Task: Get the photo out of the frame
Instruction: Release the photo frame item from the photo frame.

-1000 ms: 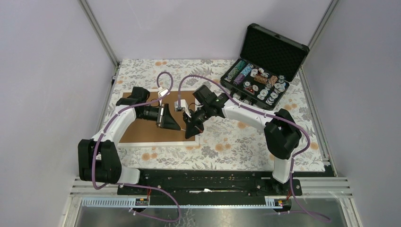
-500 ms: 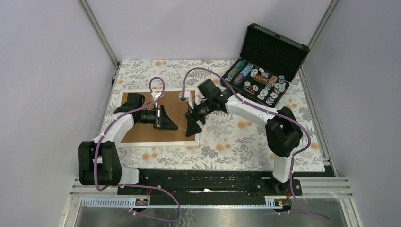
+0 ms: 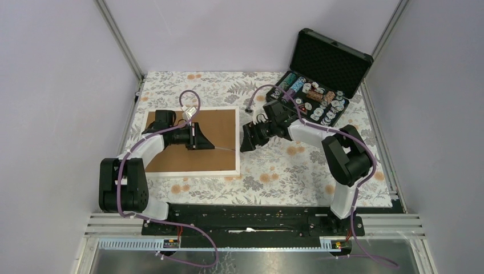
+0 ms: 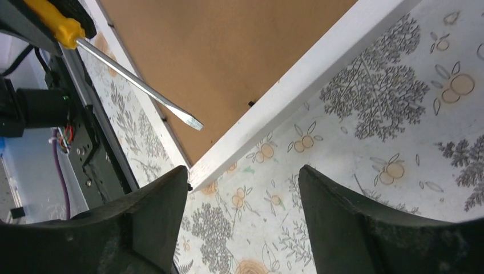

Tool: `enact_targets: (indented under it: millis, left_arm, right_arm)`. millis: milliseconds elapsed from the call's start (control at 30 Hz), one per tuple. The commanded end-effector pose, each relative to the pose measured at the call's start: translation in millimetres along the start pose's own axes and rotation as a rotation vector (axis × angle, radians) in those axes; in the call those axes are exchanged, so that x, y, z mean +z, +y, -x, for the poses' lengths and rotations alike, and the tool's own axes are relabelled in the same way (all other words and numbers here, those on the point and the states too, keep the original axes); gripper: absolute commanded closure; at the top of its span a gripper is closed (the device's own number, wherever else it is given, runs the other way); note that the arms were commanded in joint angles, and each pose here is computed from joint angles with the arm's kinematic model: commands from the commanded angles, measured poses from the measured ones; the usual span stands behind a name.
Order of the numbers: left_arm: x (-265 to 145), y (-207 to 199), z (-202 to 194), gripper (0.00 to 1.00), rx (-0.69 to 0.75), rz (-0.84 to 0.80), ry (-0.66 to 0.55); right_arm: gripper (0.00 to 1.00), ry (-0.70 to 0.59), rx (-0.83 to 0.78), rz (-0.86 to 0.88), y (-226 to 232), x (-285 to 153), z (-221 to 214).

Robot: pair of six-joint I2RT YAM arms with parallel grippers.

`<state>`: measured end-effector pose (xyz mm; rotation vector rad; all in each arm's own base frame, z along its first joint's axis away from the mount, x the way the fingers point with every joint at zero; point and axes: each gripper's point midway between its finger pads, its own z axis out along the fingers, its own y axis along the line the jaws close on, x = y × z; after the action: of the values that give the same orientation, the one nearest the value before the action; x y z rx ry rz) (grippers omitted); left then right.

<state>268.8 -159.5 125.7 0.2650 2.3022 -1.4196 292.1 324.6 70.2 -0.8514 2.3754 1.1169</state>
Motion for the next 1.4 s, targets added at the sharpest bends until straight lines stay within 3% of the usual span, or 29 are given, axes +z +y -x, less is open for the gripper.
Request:
enact_targets:
  millis: [0, 200, 400, 1367]
  left_arm:
    - [-4, 2, 30, 1.0, 0.246, 0.018, -0.044]
    - [-1, 19, 21, 1.0, 0.342, 0.036, 0.0]
    - [0, 28, 16, 1.0, 0.424, 0.036, 0.021]
    - [30, 42, 17, 1.0, 0.382, 0.006, 0.076]
  right_arm:
    - [0.25, -0.08, 0.037, 0.0, -4, 12, 19]
    - [0.38, -0.111, 0.078, -0.033, -17, 24, 22]
    - [0.42, -0.104, 0.131, -0.008, -21, 36, 20]
    - [0.7, -0.058, 0.222, 0.026, -29, 63, -3]
